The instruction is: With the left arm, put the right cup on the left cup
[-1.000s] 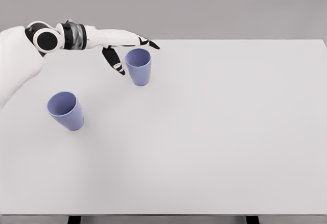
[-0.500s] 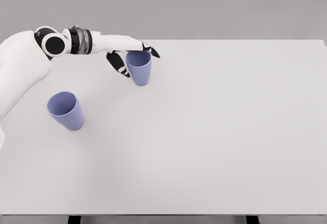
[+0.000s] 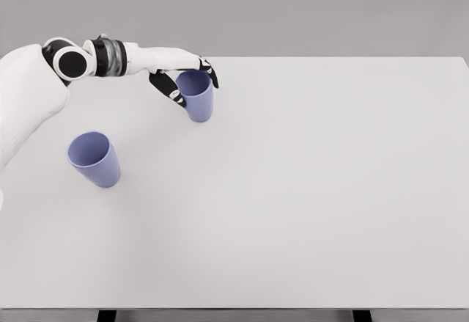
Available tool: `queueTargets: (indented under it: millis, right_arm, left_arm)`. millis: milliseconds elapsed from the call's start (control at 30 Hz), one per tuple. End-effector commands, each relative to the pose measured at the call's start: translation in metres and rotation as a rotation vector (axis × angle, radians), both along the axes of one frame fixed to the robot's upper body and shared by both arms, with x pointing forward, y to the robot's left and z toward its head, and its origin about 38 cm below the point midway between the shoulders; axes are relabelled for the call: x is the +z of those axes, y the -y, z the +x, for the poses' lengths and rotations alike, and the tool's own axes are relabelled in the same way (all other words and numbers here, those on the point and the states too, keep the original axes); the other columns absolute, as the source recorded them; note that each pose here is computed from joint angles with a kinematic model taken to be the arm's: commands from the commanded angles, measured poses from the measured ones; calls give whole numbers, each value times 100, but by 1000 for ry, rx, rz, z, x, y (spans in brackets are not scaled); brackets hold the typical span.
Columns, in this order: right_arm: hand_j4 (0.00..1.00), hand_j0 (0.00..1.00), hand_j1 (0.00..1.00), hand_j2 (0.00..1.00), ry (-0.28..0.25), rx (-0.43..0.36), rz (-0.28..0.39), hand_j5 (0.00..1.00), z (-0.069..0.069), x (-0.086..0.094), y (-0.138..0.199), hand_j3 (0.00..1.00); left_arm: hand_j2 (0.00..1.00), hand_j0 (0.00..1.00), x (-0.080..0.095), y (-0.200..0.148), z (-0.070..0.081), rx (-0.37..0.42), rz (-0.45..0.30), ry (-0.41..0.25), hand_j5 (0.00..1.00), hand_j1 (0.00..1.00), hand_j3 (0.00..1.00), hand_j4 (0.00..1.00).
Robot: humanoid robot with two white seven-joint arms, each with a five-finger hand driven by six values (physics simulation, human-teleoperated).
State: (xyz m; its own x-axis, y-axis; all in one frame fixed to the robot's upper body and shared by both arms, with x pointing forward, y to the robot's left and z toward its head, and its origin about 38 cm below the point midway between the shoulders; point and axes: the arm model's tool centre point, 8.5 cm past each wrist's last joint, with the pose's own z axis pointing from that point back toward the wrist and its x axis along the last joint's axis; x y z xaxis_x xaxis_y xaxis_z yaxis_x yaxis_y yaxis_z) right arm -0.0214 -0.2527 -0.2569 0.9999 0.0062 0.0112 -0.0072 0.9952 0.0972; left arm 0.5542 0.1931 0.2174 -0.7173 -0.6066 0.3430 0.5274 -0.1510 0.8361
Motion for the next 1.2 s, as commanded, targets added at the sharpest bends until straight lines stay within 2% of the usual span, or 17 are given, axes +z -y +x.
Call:
queueTargets:
  millis: [0, 100, 233, 333, 567, 833, 1000, 1167]
  right_arm:
    - [100, 100, 100, 100, 2, 0, 0, 100, 1, 0, 0, 100]
    - [100, 100, 100, 100, -1, 0, 0, 100, 0, 0, 0, 100]
    - [100, 100, 100, 100, 1, 0, 0, 100, 0, 0, 0, 100]
    - [100, 100, 100, 100, -1, 0, 0, 100, 0, 0, 0, 100]
    - [100, 100, 100, 100, 1, 0, 0, 100, 1, 0, 0, 100]
    - [100, 100, 100, 100, 1, 0, 0, 100, 0, 0, 0, 100]
    - [100, 100, 100, 100, 1, 0, 0, 100, 1, 0, 0, 100]
    - [100, 100, 100, 100, -1, 0, 0, 100, 0, 0, 0, 100]
  left_arm:
    - [65, 65, 3, 1, 0, -3, -14, 4, 65, 65, 65, 65]
    - [65, 65, 12, 4, -1, -12, -35, 22, 65, 65, 65, 65]
    - [64, 64, 36, -11, -11, -40, -67, 64, 64, 64, 64, 64]
    - [64, 64, 47, -22, -19, -56, -77, 79, 64, 64, 64, 64]
    - [64, 64, 86, -70, -52, -72, -93, 134, 64, 64, 64, 64]
    - [64, 64, 112, -113, -89, -67, -99, 152, 64, 64, 64, 64]
    - [64, 64, 132, -136, -121, -72, -95, 158, 64, 64, 64, 64]
    - [64, 64, 145, -154, -136, -47, -86, 168, 64, 64, 64, 64]
